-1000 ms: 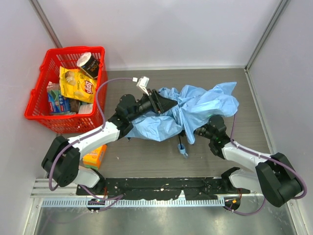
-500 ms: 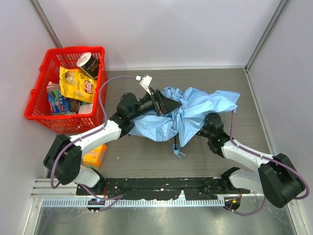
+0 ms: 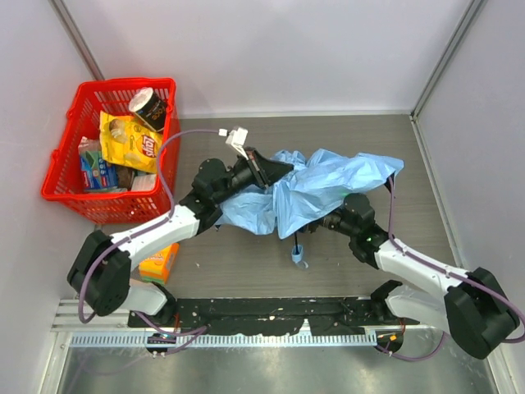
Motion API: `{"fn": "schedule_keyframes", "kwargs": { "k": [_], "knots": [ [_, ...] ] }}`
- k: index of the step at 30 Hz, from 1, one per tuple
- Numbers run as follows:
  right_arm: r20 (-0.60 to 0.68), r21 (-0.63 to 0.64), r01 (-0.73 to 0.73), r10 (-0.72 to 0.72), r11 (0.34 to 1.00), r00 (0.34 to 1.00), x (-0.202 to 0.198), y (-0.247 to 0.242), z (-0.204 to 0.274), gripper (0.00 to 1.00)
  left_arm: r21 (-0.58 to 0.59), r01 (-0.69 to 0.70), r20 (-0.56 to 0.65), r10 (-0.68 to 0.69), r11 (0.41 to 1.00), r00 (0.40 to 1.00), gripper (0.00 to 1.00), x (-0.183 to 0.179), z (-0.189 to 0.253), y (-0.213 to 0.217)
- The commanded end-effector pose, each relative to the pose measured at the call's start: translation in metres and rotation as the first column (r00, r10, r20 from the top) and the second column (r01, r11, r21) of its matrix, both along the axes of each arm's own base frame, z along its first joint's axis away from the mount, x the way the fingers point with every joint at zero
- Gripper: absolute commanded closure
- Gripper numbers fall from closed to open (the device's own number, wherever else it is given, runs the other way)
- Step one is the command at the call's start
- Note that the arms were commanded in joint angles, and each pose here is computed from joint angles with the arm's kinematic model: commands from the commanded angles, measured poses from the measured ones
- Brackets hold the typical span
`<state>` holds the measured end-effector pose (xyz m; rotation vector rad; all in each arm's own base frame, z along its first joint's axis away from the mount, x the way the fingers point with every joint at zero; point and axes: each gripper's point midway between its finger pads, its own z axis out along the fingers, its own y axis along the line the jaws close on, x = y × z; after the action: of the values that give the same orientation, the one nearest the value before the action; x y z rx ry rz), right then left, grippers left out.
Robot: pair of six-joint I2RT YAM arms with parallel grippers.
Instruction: Put away the umbrella
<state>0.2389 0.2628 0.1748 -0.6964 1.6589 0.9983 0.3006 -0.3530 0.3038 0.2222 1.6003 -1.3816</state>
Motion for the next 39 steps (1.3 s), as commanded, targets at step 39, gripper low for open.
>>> {"fn": "schedule_keyframes", "kwargs": {
  "k": [39],
  "knots": [
    [-0.106, 0.097, 0.1, -0.089, 0.99, 0.99, 0.024, 0.046, 0.141, 0.21, 0.006, -0.517, -0.12, 0.514, 0.856, 0.85, 1.0, 0.012, 0.05, 0.11]
  ]
}}
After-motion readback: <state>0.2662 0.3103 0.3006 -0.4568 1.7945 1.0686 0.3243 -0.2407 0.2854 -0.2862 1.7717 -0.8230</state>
